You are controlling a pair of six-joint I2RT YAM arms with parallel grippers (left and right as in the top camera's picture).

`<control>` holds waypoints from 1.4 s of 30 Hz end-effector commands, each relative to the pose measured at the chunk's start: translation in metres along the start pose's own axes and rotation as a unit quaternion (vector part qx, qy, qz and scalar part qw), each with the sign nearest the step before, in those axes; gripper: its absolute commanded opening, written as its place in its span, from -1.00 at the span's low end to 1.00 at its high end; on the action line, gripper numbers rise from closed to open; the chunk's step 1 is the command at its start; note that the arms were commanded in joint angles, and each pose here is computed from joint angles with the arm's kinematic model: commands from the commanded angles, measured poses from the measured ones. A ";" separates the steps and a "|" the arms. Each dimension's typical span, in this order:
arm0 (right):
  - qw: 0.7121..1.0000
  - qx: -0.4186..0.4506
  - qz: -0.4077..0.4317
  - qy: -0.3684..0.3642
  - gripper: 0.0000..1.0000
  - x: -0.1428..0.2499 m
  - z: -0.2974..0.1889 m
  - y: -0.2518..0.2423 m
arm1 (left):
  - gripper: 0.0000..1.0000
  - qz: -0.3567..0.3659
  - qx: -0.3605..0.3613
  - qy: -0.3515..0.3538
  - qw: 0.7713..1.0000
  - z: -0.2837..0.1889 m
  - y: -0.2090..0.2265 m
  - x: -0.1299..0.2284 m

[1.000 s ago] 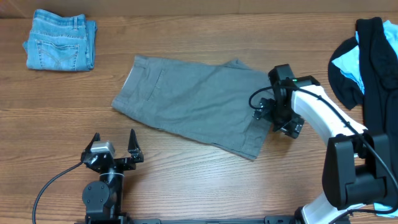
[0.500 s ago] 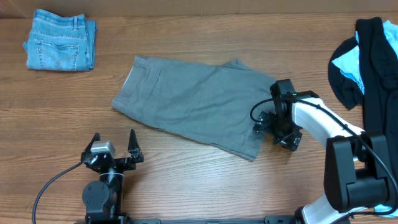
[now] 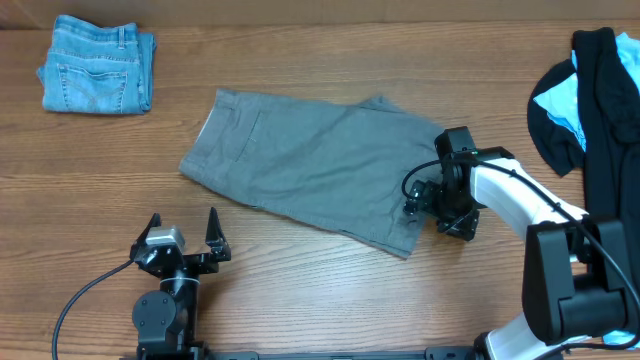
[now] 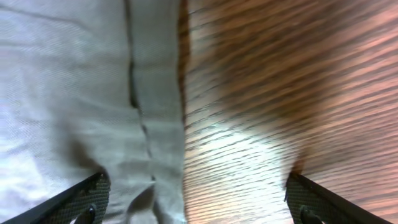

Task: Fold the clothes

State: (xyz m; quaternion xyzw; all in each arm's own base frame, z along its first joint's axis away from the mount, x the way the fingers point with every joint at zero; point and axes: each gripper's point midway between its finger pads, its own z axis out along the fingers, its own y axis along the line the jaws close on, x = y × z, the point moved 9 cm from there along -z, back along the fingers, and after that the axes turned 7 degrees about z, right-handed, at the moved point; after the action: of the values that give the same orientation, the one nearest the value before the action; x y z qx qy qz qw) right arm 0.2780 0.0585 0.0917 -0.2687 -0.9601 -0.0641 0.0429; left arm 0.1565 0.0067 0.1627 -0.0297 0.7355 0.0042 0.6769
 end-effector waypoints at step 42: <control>0.999 0.029 -0.024 0.014 -0.76 0.031 0.023 -0.002 | 1.00 0.002 0.004 -0.002 1.000 0.000 -0.001 0.000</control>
State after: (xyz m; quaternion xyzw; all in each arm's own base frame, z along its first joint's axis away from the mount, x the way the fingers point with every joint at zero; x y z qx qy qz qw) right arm 0.2564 0.0930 0.0876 -0.2261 -0.9678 -0.0959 0.0563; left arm 0.1565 0.0067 0.1627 -0.0297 0.7355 0.0042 0.6769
